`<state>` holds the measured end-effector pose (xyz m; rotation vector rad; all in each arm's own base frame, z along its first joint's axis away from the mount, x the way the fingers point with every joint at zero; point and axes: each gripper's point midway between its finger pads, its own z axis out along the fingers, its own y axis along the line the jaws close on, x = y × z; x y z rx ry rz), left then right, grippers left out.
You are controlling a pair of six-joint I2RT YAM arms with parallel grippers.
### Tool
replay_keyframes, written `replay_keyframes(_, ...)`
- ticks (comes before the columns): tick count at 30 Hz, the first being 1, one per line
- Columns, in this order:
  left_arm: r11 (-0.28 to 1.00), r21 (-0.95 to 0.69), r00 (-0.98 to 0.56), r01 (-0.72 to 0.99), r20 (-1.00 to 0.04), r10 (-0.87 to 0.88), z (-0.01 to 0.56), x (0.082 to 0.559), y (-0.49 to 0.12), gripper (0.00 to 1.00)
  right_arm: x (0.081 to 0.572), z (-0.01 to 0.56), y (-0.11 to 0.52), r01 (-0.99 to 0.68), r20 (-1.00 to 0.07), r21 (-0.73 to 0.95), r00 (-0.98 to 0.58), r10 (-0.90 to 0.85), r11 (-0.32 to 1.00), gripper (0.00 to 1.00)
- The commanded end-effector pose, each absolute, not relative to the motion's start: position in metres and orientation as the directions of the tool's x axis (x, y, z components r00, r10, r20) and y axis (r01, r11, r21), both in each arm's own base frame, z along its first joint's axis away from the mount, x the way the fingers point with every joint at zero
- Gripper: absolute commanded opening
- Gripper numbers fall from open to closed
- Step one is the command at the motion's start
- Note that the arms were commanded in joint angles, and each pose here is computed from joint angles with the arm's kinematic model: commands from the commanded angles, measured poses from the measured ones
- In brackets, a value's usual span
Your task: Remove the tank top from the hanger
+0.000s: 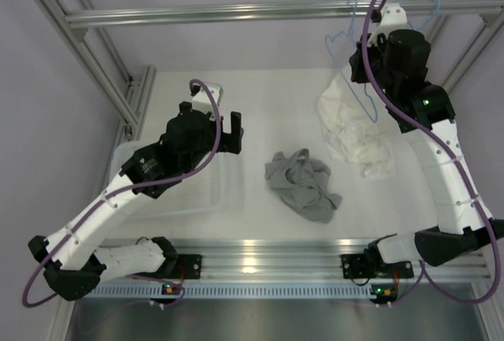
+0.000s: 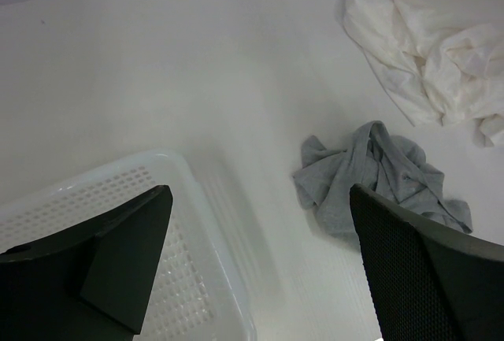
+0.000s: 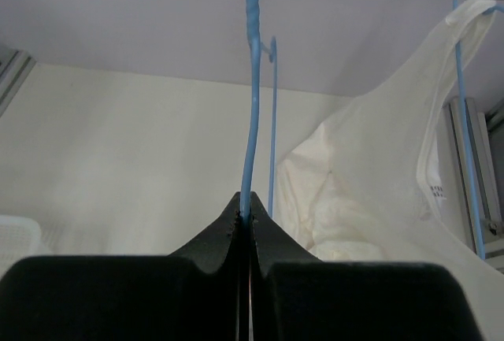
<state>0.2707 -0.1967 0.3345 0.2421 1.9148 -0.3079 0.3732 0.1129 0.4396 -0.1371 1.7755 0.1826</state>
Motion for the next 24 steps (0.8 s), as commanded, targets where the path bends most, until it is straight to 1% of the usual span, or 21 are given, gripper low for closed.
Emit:
replay_keyframes(1, 0.935, -0.086, -0.349, 0.345, -0.936, 0.043, 0.337, 0.263, -0.194, 0.99, 0.383, 0.449, 0.104, -0.156, -0.981, 0.046, -0.193, 0.015, 0.987, 0.0)
replay_keyframes(8, 0.911, -0.119, -0.39, 0.394, -0.919, 0.049, 0.327, 0.26, -0.209, 0.99, 0.394, 0.414, 0.096, -0.122, -0.97, 0.08, -0.24, 0.048, 0.989, 0.0)
replay_keyframes(11, 0.891, -0.175, -0.44, 0.42, -0.897, 0.031, 0.317, 0.259, -0.226, 0.99, 0.392, 0.399, 0.098, -0.123, -0.962, 0.092, -0.267, 0.056, 0.988, 0.0)
replay_keyframes(12, 0.868, -0.197, -0.461, 0.456, -0.887, 0.041, 0.311, 0.257, -0.238, 0.99, 0.391, 0.397, 0.097, -0.119, -0.962, 0.097, -0.267, 0.062, 0.988, 0.0)
replay_keyframes(13, 0.859, -0.207, -0.471, 0.468, -0.881, 0.044, 0.308, 0.257, -0.243, 0.99, 0.389, 0.387, 0.097, -0.116, -0.957, 0.103, -0.284, 0.066, 0.988, 0.09)
replay_keyframes(15, 0.833, -0.231, -0.489, 0.503, -0.871, 0.053, 0.304, 0.257, -0.258, 0.99, 0.38, 0.398, 0.096, -0.12, -0.966, 0.122, -0.242, 0.09, 0.985, 0.38)
replay_keyframes(16, 0.817, -0.245, -0.491, 0.523, -0.87, 0.053, 0.304, 0.256, -0.264, 0.99, 0.377, 0.401, 0.097, -0.131, -0.967, 0.127, -0.235, 0.094, 0.983, 0.69)
replay_keyframes(17, 0.794, -0.26, -0.496, 0.549, -0.867, 0.059, 0.303, 0.254, -0.272, 0.99, 0.369, 0.408, 0.096, -0.138, -0.971, 0.136, -0.217, 0.104, 0.981, 0.89)
replay_keyframes(18, 0.745, -0.286, -0.512, 0.603, -0.854, 0.088, 0.296, 0.247, -0.289, 0.99, 0.363, 0.412, 0.095, -0.145, -0.972, 0.142, -0.21, 0.11, 0.979, 0.99)
replay_keyframes(19, 0.704, -0.297, -0.507, 0.646, -0.855, 0.105, 0.295, 0.242, -0.303, 0.99, 0.356, 0.415, 0.092, -0.138, -0.972, 0.151, -0.203, 0.121, 0.979, 0.99)
replay_keyframes(20, 0.673, -0.263, -0.496, 0.692, -0.85, 0.178, 0.28, 0.234, -0.323, 0.99, 0.339, 0.43, 0.085, -0.133, -0.977, 0.163, -0.161, 0.141, 0.978, 0.99)
replay_keyframes(22, 0.659, -0.2, -0.46, 0.725, -0.853, 0.247, 0.265, 0.23, -0.339, 0.99, 0.317, 0.432, 0.074, -0.101, -0.976, 0.175, -0.15, 0.159, 0.979, 0.99)
replay_keyframes(23, 0.633, -0.148, -0.43, 0.76, -0.845, 0.318, 0.248, 0.224, -0.353, 0.99, 0.293, 0.445, 0.064, -0.095, -0.979, 0.186, -0.102, 0.176, 0.978, 0.99)
replay_keyframes(24, 0.621, -0.127, -0.417, 0.773, -0.84, 0.348, 0.236, 0.221, -0.358, 0.99, 0.281, 0.445, 0.056, -0.07, -0.979, 0.186, -0.096, 0.179, 0.98, 0.99)
